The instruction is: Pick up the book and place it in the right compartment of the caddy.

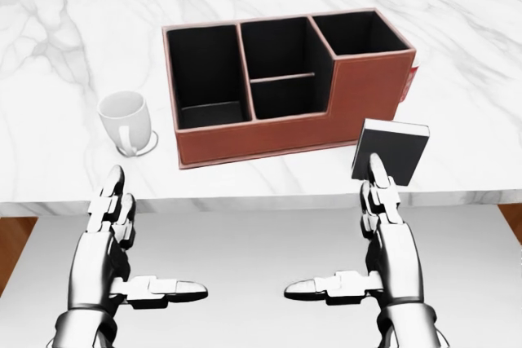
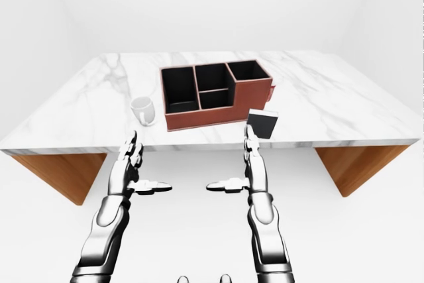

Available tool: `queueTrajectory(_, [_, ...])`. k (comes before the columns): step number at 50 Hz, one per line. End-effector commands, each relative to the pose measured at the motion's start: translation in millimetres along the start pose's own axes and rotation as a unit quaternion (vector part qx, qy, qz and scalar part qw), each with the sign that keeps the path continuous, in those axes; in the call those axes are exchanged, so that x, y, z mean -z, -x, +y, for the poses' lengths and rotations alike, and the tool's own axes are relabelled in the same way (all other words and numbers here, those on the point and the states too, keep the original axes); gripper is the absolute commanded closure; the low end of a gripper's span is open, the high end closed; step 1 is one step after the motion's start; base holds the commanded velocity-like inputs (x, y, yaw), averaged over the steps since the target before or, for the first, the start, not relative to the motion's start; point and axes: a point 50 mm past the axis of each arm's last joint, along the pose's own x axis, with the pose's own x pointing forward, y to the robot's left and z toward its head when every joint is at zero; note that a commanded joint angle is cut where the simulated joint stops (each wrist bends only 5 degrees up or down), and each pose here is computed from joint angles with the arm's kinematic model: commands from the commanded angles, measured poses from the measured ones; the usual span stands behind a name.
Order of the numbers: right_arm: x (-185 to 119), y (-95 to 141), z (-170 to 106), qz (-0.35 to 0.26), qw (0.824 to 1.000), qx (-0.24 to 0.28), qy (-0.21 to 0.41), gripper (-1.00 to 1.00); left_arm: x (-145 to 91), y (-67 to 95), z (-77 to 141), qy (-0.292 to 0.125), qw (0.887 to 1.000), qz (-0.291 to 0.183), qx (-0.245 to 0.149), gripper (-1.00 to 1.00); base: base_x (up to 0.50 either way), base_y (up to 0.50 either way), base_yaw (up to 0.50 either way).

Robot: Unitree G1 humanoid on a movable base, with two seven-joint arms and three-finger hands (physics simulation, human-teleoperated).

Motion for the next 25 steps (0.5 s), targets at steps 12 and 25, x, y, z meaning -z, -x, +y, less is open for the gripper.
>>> queueTrajectory(12, [-40, 49, 2, -0.092, 0.993, 0.022, 0.076, -1.00, -5, 0.5, 6, 0.014, 1.000, -0.009, -0.001, -1.00, -0.15, -0.50, 0.00])
queueTrajectory(25, [-58, 69, 9, -0.140, 0.973, 0.053, 0.174, -1.00, -3, -2.2, 6, 0.016, 1.000, -0.004, 0.002, -1.00, -0.05, -0.14, 0.00])
